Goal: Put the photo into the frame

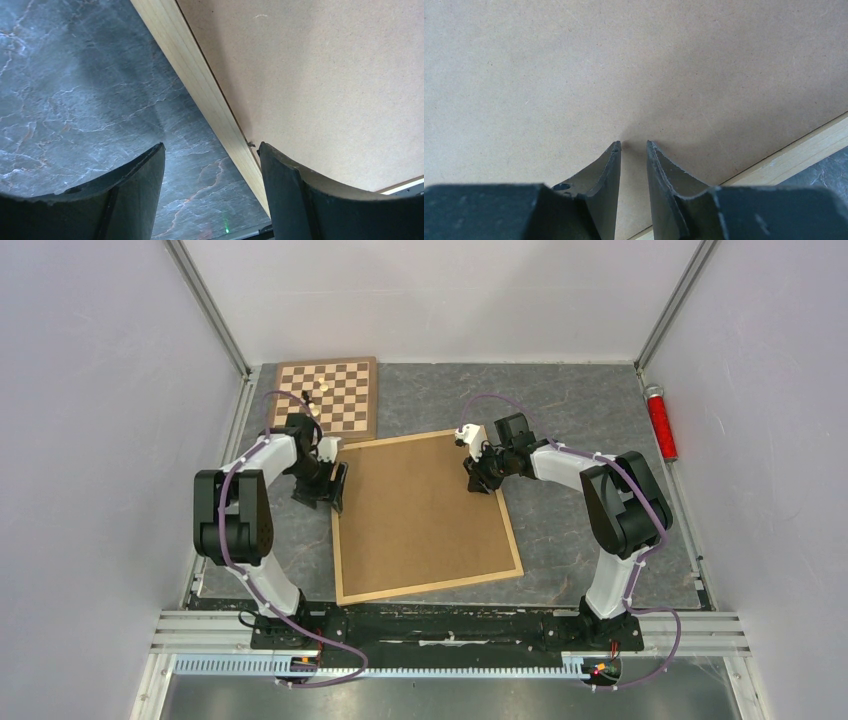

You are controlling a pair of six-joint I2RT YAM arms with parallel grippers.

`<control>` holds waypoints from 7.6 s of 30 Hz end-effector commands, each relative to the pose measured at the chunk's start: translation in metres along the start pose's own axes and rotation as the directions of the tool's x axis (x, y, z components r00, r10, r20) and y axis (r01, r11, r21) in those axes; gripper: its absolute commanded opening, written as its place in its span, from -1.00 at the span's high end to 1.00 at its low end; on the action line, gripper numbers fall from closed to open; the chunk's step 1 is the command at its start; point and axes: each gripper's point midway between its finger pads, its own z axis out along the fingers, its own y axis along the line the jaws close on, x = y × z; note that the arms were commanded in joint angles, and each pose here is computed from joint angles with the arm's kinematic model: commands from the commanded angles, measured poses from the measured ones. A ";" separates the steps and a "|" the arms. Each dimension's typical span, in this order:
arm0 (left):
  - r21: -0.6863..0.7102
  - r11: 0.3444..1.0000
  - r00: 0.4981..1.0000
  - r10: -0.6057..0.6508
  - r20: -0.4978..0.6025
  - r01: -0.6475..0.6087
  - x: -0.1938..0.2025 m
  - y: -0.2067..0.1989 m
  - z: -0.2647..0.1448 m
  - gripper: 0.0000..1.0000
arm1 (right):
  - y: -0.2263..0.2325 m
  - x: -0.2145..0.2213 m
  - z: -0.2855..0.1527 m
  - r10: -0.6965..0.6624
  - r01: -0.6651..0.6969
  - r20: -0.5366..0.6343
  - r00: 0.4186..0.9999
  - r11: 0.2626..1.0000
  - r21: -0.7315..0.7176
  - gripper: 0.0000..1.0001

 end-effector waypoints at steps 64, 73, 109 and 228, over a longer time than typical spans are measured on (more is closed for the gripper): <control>0.010 0.797 0.793 0.602 -0.092 -0.604 0.104 -0.060 -0.010 -0.51 | 0.042 0.089 0.001 0.111 -0.139 -0.280 0.954 0.987 -0.081 0.44; 0.022 0.785 0.781 0.617 -0.098 -0.619 0.111 -0.065 -0.011 -0.51 | 0.043 0.088 0.000 0.109 -0.136 -0.276 0.955 0.987 -0.081 0.45; 0.023 0.774 0.770 0.632 -0.093 -0.632 0.090 -0.071 0.010 -0.50 | 0.043 0.088 0.000 0.115 -0.143 -0.272 0.955 0.986 -0.086 0.45; 0.007 0.526 0.525 0.848 -0.069 -0.850 0.111 -0.069 -0.006 -0.41 | 0.043 0.082 0.004 0.121 -0.151 -0.246 0.962 0.983 -0.104 0.46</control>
